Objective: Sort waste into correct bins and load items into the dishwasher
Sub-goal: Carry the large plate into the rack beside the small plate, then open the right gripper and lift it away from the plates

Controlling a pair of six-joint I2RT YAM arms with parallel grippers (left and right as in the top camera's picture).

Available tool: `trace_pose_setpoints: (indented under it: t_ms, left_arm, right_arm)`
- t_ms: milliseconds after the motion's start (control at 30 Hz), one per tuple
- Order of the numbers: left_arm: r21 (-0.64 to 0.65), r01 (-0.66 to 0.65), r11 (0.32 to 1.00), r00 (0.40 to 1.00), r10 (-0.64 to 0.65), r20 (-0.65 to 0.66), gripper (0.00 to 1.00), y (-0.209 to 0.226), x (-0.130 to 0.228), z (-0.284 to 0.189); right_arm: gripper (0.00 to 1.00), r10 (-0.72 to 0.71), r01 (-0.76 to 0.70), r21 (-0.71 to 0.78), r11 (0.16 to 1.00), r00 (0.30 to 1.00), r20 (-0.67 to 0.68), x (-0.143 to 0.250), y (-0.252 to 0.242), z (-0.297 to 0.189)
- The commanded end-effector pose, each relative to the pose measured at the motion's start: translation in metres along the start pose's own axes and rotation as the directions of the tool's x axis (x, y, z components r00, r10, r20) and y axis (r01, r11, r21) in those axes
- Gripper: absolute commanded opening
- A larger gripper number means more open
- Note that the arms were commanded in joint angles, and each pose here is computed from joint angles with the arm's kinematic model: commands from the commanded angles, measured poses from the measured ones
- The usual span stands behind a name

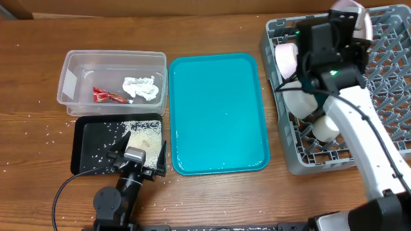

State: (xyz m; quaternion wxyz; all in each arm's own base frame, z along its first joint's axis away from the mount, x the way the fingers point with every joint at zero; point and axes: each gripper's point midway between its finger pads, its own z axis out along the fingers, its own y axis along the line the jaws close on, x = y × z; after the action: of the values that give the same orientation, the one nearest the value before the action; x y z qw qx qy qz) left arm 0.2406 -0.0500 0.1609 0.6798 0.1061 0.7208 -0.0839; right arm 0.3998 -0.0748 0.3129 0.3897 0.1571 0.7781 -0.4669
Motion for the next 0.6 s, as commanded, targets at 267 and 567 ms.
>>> trace_pose_setpoints:
  t_ms: [267, 567]
  left_arm:
    - [0.009, -0.009, 1.0, 1.0, 0.009, 0.003, 1.0, -0.001, 0.001, 0.0]
    - [0.009, -0.009, 1.0, 1.0, 0.009, 0.003, 1.0, -0.001, 0.001, 0.0]
  right_arm:
    - [0.04, -0.126, 0.121, -0.054, 0.991, 0.987, -0.099, 0.03, 0.046, 0.041]
    - [0.12, -0.159, 0.152, -0.064, 0.986, 0.981, -0.113, 0.038, 0.061, 0.047]
